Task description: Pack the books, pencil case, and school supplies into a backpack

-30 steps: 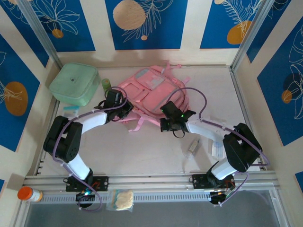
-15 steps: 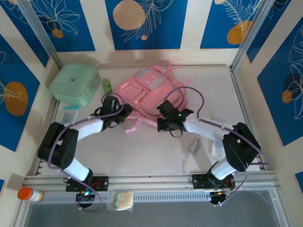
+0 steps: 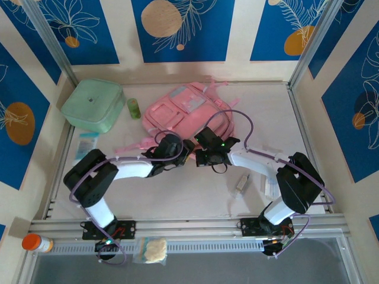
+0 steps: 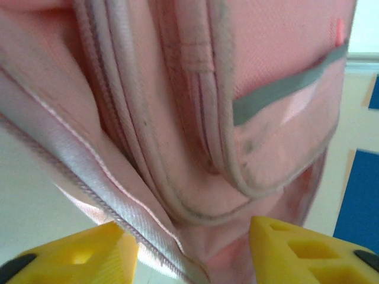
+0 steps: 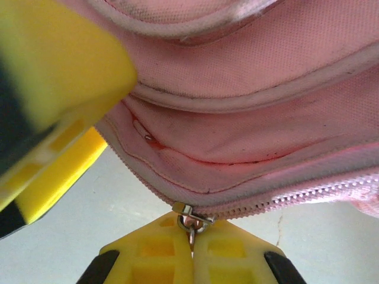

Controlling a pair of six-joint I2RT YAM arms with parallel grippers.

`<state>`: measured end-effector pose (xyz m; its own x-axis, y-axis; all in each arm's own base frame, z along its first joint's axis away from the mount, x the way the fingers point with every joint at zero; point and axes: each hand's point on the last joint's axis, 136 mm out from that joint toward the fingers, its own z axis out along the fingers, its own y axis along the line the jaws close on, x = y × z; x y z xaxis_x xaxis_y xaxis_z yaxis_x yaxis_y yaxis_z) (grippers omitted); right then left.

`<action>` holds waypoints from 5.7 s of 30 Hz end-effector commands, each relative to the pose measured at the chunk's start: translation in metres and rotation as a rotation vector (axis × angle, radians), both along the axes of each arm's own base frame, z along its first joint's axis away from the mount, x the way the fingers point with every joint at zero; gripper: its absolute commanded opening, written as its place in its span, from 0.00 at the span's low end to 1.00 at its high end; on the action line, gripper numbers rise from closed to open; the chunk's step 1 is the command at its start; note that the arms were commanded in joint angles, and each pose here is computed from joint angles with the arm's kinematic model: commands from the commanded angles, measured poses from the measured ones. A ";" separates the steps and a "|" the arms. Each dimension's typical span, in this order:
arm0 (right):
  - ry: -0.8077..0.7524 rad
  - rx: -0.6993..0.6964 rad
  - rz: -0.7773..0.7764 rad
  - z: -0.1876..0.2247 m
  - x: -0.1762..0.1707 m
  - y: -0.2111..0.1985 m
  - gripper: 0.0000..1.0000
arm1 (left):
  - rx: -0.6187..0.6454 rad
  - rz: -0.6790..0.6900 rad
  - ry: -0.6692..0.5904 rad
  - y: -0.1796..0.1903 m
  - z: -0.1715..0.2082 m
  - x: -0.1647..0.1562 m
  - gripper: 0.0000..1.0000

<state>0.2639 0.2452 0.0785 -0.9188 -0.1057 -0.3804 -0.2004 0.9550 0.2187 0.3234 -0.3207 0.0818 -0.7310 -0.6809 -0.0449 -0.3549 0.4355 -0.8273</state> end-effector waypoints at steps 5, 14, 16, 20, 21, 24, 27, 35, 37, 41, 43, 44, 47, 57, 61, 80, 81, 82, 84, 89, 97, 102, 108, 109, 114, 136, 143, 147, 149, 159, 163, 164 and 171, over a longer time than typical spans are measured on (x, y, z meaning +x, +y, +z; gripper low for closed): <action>-0.007 -0.018 -0.001 0.003 0.001 0.001 0.00 | 0.060 0.116 -0.003 0.006 -0.013 0.018 0.13; 0.024 -0.222 -0.157 0.001 -0.014 -0.069 0.00 | 0.228 0.077 -0.054 0.061 -0.005 0.004 0.00; 0.038 -0.259 -0.205 0.000 -0.016 -0.092 0.00 | 0.256 0.060 -0.050 0.080 -0.004 -0.002 0.00; 0.037 -0.264 -0.208 0.001 -0.014 -0.106 0.00 | 0.335 0.005 -0.066 0.114 0.005 -0.004 0.00; 0.035 -0.250 -0.186 0.003 -0.012 -0.101 0.00 | 0.337 -0.002 -0.055 0.123 0.007 -0.002 0.00; 0.041 -0.163 -0.084 0.006 -0.015 -0.068 0.00 | 0.296 -0.029 -0.067 0.140 0.016 0.010 0.00; 0.065 -0.140 -0.033 0.001 -0.022 -0.042 0.00 | 0.317 -0.057 -0.094 0.154 0.026 0.026 0.00; 0.079 0.036 0.085 0.007 -0.031 0.039 0.00 | 0.351 -0.180 -0.113 0.154 0.030 0.064 0.00; 0.060 0.028 0.084 0.007 -0.025 0.045 0.00 | 0.366 -0.194 -0.123 0.155 0.031 0.065 0.05; 0.029 0.036 0.102 0.009 -0.017 0.056 0.00 | 0.351 -0.172 -0.121 0.161 0.033 0.047 0.31; 0.028 0.041 0.102 0.009 -0.015 0.059 0.00 | 0.311 -0.138 -0.104 0.161 0.033 0.029 0.47; 0.028 0.044 0.103 0.008 -0.015 0.060 0.00 | 0.296 -0.101 -0.083 0.162 0.031 0.018 0.51; 0.029 0.035 0.107 0.004 -0.014 0.060 0.00 | 0.225 0.002 -0.067 0.156 0.030 -0.004 0.59; 0.028 0.021 0.117 0.001 -0.019 0.060 0.00 | 0.157 0.165 0.031 0.106 0.019 -0.024 0.70; 0.021 0.008 0.131 0.001 -0.019 0.060 0.00 | 0.185 0.216 0.068 0.096 0.003 -0.011 0.63; 0.026 -0.264 -0.007 -0.003 -0.009 -0.042 0.00 | 0.500 0.122 0.023 0.221 0.004 -0.021 0.00; 0.014 -0.237 0.020 0.001 -0.008 -0.033 0.00 | 0.489 0.083 0.006 0.225 0.009 -0.014 0.00; 0.004 -0.202 0.058 0.004 -0.008 -0.021 0.00 | 0.487 0.074 0.023 0.233 0.012 -0.008 0.00; 0.006 -0.116 0.125 0.010 -0.011 0.006 0.00 | 0.475 0.063 -0.008 0.244 0.018 0.007 0.00; 0.016 0.022 0.203 0.014 -0.013 0.051 0.00 | 0.470 0.025 -0.047 0.246 0.035 0.023 0.13; 0.018 0.024 0.183 0.007 -0.016 0.055 0.00 | 0.285 0.151 -0.042 0.199 0.043 -0.035 0.65; 0.020 0.018 0.168 0.002 -0.016 0.049 0.00 | 0.107 0.183 0.007 0.133 0.037 -0.050 0.73; 0.001 0.006 0.167 0.000 -0.013 0.046 0.00 | 0.115 0.265 0.057 0.092 0.023 -0.036 0.77; -0.004 0.002 0.168 0.000 -0.012 0.045 0.00 | 0.144 0.290 0.058 0.093 0.017 -0.032 0.76; -0.022 -0.047 0.149 0.000 -0.005 0.036 0.00 | 0.250 0.298 0.138 0.090 -0.013 -0.033 0.61; -0.105 -0.236 -0.047 -0.002 0.087 -0.038 0.00 | 0.597 0.383 0.237 0.258 -0.055 -0.070 0.03; -0.042 -0.051 0.071 0.022 0.063 0.000 0.04 | 0.562 0.236 0.090 0.237 -0.002 -0.047 0.28; 0.024 0.139 0.006 0.053 0.062 0.012 0.28 | 0.513 0.153 -0.016 0.214 0.031 -0.043 0.36; 0.088 0.217 -0.041 0.054 0.072 0.018 0.37 | 0.508 0.133 -0.053 0.203 0.043 -0.043 0.40; 0.248 0.333 -0.305 0.031 0.144 0.014 0.51 | 0.456 -0.031 -0.109 0.128 0.041 -0.028 0.41; 0.277 0.282 -0.340 0.014 0.148 0.016 0.52 | 0.478 -0.078 -0.089 0.111 0.030 -0.021 0.41; 0.293 0.295 -0.345 0.009 0.148 0.019 0.53 | 0.493 -0.085 -0.077 0.110 0.026 -0.020 0.41; 0.306 0.261 -0.371 -0.011 0.156 0.022 0.49 | 0.553 -0.141 -0.017 0.106 -0.014 -0.026 0.37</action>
